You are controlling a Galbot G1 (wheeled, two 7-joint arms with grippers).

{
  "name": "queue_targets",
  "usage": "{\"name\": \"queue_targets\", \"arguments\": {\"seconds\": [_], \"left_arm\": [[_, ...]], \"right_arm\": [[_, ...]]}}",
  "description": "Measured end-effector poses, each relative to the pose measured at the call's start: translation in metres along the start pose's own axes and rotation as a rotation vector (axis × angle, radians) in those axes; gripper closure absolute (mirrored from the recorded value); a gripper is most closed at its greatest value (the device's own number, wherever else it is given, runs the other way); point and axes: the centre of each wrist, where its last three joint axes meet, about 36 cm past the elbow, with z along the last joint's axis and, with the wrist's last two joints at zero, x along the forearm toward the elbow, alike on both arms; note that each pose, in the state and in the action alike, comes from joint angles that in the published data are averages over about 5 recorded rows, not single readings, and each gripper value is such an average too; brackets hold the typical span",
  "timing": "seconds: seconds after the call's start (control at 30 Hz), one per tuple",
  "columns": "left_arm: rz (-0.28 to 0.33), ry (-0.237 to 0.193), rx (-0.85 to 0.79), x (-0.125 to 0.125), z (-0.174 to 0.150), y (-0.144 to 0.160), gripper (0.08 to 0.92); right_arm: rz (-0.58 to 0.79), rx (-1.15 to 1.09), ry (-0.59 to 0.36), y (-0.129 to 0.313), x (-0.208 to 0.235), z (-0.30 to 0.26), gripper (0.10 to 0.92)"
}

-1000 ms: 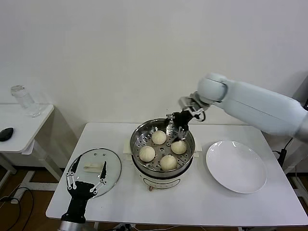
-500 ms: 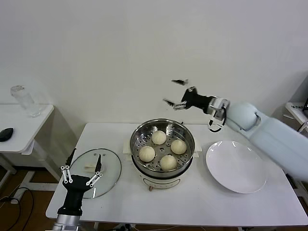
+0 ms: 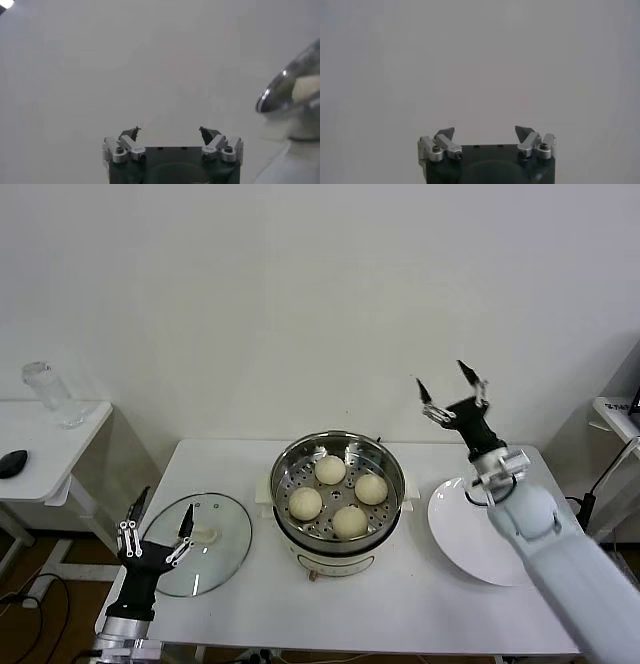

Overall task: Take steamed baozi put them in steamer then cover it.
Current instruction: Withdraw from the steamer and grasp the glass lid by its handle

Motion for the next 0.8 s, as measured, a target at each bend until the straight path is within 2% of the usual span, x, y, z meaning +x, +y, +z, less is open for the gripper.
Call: {"name": "queue_targets", "arguments": {"seconds": [0.2, 0.4, 0.63, 0.8], "left_arm": [[0.067, 0.032, -0.176, 0.005, 0.032, -0.010, 0.177], [0.139, 0.045, -0.331, 0.012, 0.061, -0.026, 0.177], [0.207, 0.052, -0.450, 0.018, 0.088, -0.043, 0.177], [0.232, 0.051, -0.494, 0.020, 0.103, -0.054, 0.177]], "right_arm": [[0.147, -0.052, 0.070, 0.009, 0.061, 0.026, 0.200], [0.231, -0.082, 0.135, 0.023, 0.111, 0.041, 0.200], [0.286, -0.100, 0.188, 0.039, 0.147, 0.051, 0.200], [0.306, -0.105, 0.213, 0.049, 0.162, 0.055, 0.200]]}}
